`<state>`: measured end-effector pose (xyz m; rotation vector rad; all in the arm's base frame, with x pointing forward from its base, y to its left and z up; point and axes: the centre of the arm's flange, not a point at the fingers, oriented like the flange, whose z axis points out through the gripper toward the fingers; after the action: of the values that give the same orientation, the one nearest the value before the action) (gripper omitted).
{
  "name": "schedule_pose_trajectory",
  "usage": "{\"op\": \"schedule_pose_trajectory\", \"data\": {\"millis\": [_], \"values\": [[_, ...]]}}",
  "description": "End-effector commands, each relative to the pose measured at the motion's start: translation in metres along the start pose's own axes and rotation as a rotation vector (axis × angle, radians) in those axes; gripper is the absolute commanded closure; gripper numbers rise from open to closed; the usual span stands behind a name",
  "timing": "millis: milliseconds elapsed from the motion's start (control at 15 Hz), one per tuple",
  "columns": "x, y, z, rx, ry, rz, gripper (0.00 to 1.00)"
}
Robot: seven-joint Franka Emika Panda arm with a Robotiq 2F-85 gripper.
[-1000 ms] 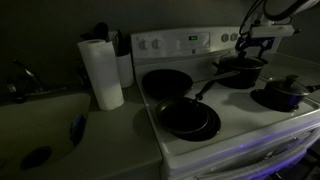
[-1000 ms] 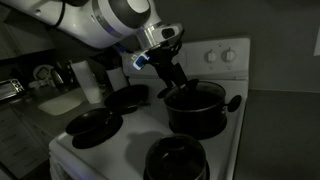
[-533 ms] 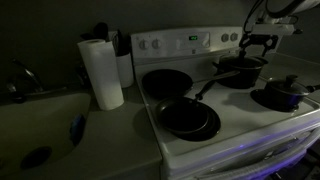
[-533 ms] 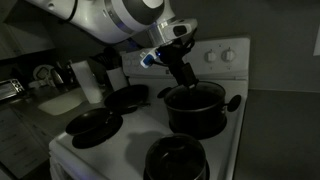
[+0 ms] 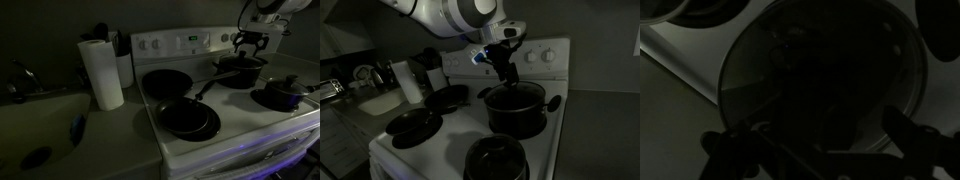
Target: Take the lid from the pot on the right back stove plate and put it on the stove
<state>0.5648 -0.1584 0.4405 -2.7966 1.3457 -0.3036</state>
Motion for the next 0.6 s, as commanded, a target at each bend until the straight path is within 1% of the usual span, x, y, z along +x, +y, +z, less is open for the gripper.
{"op": "schedule_pose_trajectory", "data": {"millis": [0,333,533], "values": [[0.028,-0.009,-0.001,-0.009,-0.013,-0.012,0.00],[0.029,-0.006,0.026,-0.001,-0.084,0.016,0.00],[0.032,-0.006,0.031,-0.002,-0.095,0.029,0.00]]}}
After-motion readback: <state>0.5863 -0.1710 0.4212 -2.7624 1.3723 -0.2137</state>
